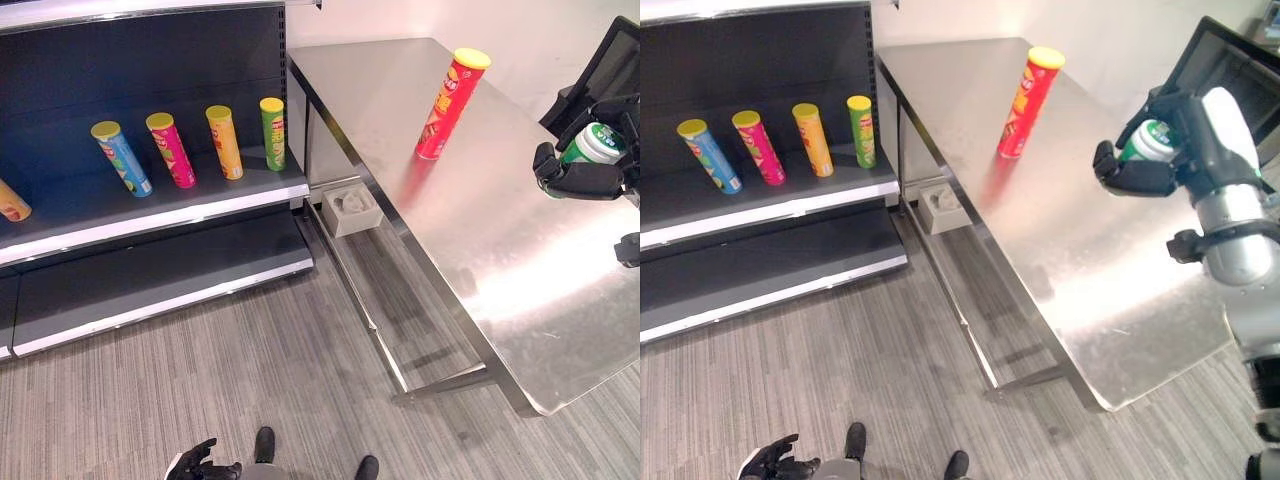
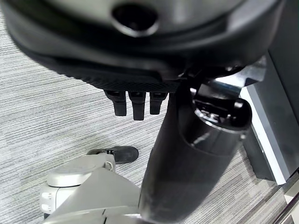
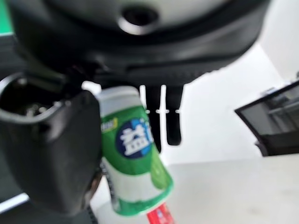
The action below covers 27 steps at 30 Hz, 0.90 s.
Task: Put the goods on the table back onto the shelves and tidy them up.
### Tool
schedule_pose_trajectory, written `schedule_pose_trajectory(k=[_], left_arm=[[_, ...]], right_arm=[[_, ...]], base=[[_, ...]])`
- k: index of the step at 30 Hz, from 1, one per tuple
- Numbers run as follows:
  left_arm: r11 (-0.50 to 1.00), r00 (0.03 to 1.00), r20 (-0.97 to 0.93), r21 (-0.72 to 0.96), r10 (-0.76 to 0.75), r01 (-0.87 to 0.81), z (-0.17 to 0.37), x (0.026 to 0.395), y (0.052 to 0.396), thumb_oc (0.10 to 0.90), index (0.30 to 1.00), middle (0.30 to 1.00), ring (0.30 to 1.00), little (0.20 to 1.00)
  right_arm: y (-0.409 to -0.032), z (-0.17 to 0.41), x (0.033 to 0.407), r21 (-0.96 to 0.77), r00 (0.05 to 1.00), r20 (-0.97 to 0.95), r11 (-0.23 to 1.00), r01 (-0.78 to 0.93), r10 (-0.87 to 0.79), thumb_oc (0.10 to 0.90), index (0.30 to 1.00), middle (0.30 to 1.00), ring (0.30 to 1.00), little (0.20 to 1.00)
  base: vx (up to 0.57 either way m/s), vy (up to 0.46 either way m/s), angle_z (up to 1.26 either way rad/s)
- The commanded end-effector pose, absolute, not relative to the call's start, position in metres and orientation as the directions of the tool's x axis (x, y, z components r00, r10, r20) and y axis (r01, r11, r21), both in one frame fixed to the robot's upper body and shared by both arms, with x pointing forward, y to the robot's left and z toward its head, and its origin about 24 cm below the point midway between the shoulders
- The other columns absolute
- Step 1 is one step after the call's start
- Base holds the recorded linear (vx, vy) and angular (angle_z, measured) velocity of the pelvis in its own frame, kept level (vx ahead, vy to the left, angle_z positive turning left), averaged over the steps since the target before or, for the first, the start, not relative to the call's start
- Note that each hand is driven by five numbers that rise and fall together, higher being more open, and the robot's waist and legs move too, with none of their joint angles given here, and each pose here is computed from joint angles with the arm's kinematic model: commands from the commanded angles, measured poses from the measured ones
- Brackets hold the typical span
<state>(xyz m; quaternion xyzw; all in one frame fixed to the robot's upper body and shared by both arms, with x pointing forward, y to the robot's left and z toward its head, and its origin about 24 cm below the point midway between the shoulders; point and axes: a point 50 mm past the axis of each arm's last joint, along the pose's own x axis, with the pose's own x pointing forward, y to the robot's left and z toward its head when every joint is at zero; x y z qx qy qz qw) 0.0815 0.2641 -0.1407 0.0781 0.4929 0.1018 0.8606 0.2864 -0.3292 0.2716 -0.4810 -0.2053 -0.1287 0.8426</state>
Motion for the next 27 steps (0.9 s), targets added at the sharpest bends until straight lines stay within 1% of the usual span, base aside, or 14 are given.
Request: schedule_pose_trajectory(k=[1,9,14,15,17,19,22,25,27], left_arm=[[0.964,0.525,-0.817,0.265,0.239,-0.027,-0.136,0.084,0.270,0.800,0.900,0.900,0.900,0.900],[0.965,0.533,-0.811,0.261,0.241,-0.039,-0.134,0.079,0.272,0.800,0.900,0.900,0.900,0.900],[0.962,0.607,-0.751,0.258,0.258,-0.090,-0.121,0.104,0.280,0.800,0.900,0.900,0.900,0.900],[0.964,0.625,-0.741,0.253,0.244,-0.076,-0.119,0.111,0.279,0.800,0.900,0.900,0.900,0.900],[0.962,0.628,-0.740,0.265,0.243,-0.060,-0.118,0.113,0.281,0.800,0.900,0.900,0.900,0.900],[0.952,0.623,-0.748,0.307,0.229,0.019,-0.117,0.114,0.284,0.800,0.900,0.900,0.900,0.900],[0.935,0.618,-0.752,0.346,0.229,0.076,-0.116,0.114,0.290,0.800,0.900,0.900,0.900,0.900],[0.922,0.607,-0.745,0.384,0.276,0.053,-0.112,0.114,0.302,0.800,0.900,0.900,0.900,0.900],[0.920,0.606,-0.744,0.388,0.282,0.049,-0.111,0.115,0.304,0.800,0.900,0.900,0.900,0.900]], right_arm=[[-0.302,0.338,0.276,-0.697,0.742,0.657,0.481,0.532,0.132,0.400,0.300,0.300,0.300,0.300],[-0.289,0.347,0.277,-0.707,0.730,0.656,0.492,0.507,0.191,0.400,0.300,0.300,0.300,0.300],[-0.282,0.371,0.272,-0.683,0.680,0.698,0.494,0.538,0.225,0.400,0.300,0.300,0.300,0.300],[-0.288,0.374,0.267,-0.673,0.675,0.708,0.484,0.559,0.205,0.400,0.300,0.300,0.300,0.300],[-0.290,0.376,0.265,-0.666,0.670,0.716,0.478,0.573,0.194,0.400,0.300,0.300,0.300,0.300],[-0.296,0.370,0.256,-0.660,0.670,0.721,0.467,0.588,0.174,0.400,0.300,0.300,0.300,0.300],[-0.298,0.369,0.256,-0.633,0.654,0.742,0.479,0.608,0.150,0.400,0.300,0.300,0.300,0.300],[-0.295,0.366,0.263,-0.625,0.653,0.744,0.492,0.606,0.141,0.400,0.300,0.300,0.300,0.300],[-0.292,0.364,0.264,-0.631,0.657,0.738,0.497,0.596,0.150,0.400,0.300,0.300,0.300,0.300]], base=[[0.00,0.000,0.00],[0.00,-0.058,0.02],[-0.14,-0.050,0.25],[0.07,0.218,0.66],[0.13,0.302,0.86],[0.22,0.654,0.51],[0.13,0.441,0.20],[0.04,0.394,-0.10],[0.06,0.272,-0.10]])
